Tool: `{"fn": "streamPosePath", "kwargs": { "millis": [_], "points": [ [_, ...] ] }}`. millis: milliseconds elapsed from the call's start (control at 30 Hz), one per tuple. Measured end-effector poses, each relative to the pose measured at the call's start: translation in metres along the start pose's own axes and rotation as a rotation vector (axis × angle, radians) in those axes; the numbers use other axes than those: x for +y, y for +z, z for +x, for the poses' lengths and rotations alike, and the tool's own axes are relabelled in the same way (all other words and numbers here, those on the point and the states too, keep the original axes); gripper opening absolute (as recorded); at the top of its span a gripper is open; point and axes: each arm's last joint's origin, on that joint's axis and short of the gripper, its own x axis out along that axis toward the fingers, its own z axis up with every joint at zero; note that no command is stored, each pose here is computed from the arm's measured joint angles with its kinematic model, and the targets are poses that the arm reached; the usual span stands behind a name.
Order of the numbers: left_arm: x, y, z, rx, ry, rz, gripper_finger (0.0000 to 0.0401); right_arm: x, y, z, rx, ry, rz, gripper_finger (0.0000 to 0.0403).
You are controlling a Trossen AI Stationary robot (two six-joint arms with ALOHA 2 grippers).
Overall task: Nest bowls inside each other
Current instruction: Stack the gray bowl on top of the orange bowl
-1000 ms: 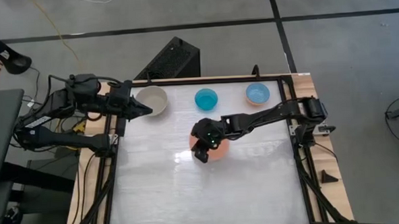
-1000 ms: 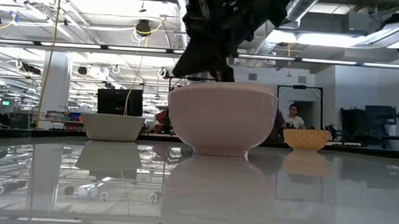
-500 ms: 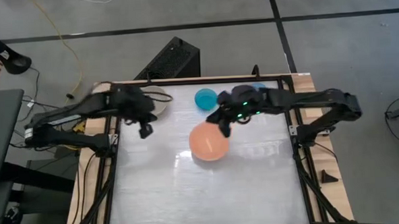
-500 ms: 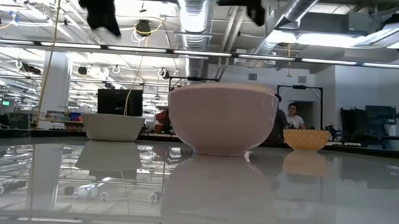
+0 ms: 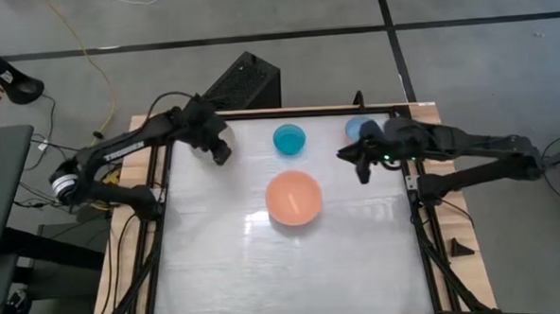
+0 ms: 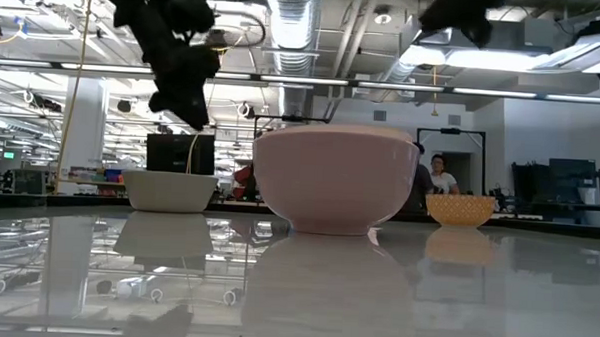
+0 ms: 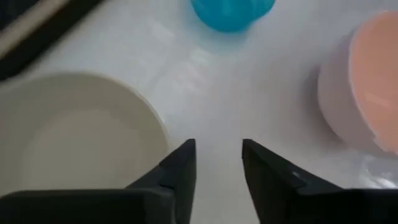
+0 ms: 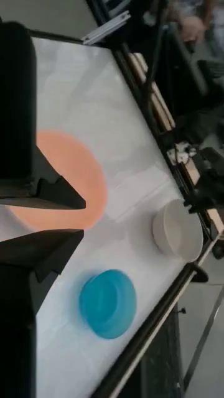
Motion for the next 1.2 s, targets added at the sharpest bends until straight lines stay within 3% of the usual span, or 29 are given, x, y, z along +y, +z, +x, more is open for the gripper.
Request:
{"fn": "streamPosePath", "kwargs": {
  "millis": [133, 333, 567, 733, 967, 1200],
  "points": [
    [0.010, 0.000, 0.025, 0.080, -0.022, -0.059, 0.0151, -0.022, -0.032, -0.015, -0.101, 0.043, 0.116, 0.0100],
    [0.020, 0.004, 0.057, 0.087, 0.076, -0.107, 0.0176, -0.044, -0.070, -0.038, -0.231, 0.071, 0.275, 0.0118],
    [0.031, -0.010, 0.091, 0.236, 0.168, -0.146, 0.0175, -0.049, -0.081, -0.071, -0.361, 0.152, 0.312, 0.0127],
    [0.033, -0.018, 0.108, 0.302, 0.179, -0.166, 0.0151, -0.050, -0.082, -0.083, -0.420, 0.182, 0.314, 0.0127],
    [0.016, -0.007, 0.102, 0.211, 0.017, -0.139, 0.0020, -0.050, -0.083, -0.082, -0.414, 0.178, 0.314, 0.0128],
    [-0.022, 0.015, 0.063, 0.004, -0.339, -0.116, 0.0009, -0.050, -0.082, -0.078, -0.394, 0.165, 0.314, 0.0128]
  ]
}}
